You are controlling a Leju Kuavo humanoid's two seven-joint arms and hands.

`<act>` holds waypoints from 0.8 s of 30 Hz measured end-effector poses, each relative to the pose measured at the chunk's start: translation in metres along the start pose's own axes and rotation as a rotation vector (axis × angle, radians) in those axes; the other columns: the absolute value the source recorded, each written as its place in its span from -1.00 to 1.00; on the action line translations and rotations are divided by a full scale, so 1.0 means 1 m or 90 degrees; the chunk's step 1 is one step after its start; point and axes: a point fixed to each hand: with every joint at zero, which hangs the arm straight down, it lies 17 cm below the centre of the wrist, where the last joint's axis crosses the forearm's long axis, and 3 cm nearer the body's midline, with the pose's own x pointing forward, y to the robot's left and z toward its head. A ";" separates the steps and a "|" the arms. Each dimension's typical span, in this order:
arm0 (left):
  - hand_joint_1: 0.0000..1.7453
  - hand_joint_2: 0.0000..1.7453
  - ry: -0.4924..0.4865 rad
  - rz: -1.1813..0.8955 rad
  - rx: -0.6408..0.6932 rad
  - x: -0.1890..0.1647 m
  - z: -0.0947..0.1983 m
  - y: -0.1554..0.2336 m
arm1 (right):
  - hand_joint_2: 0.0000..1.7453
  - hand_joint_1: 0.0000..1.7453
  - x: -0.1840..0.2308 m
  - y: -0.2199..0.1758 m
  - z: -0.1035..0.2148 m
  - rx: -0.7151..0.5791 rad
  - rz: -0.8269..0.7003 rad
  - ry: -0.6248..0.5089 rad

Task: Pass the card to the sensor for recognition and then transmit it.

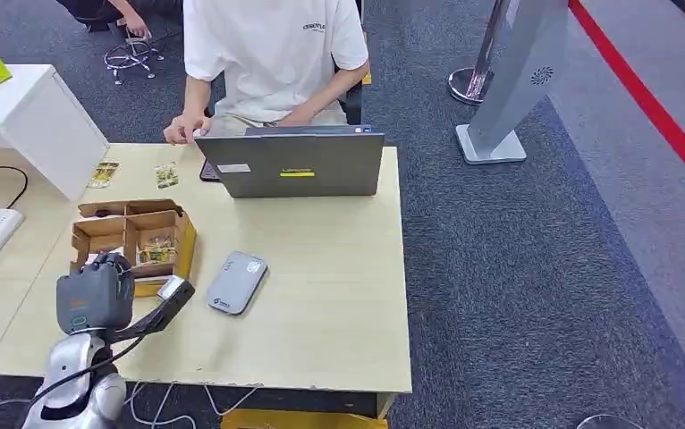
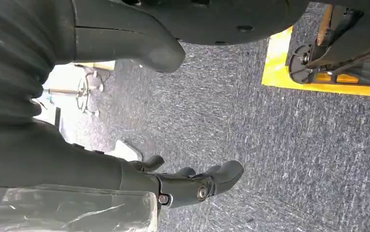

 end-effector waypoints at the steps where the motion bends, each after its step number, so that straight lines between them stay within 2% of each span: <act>1: 1.00 1.00 -0.012 0.006 0.019 0.007 0.000 0.014 | 1.00 -1.00 -0.001 0.000 0.000 0.000 -0.004 0.002; 5: 1.00 1.00 -0.060 0.026 0.082 0.037 0.001 0.067 | 1.00 -1.00 -0.001 -0.002 0.000 -0.006 -0.015 0.006; 13: 1.00 1.00 -0.119 0.071 0.186 0.061 0.000 0.139 | 1.00 -1.00 -0.003 -0.002 0.000 -0.006 -0.017 0.008; 15: 1.00 1.00 -0.112 0.050 0.224 0.057 -0.021 0.162 | 1.00 -1.00 -0.001 -0.001 0.000 -0.003 0.001 0.002; 16: 1.00 1.00 -0.110 0.030 0.251 0.052 -0.046 0.174 | 1.00 -1.00 0.001 -0.001 0.000 0.000 0.011 -0.002; 18: 1.00 1.00 -0.105 0.015 0.269 0.043 -0.067 0.183 | 1.00 -1.00 0.006 -0.003 0.000 -0.002 0.016 -0.008; 21: 1.00 1.00 -0.074 -0.029 0.267 0.028 -0.091 0.181 | 1.00 -1.00 0.006 -0.003 -0.001 -0.003 0.034 -0.017; 24: 1.00 1.00 -0.036 -0.075 0.257 -0.006 -0.127 0.169 | 1.00 -1.00 0.012 -0.004 0.000 -0.003 0.049 -0.031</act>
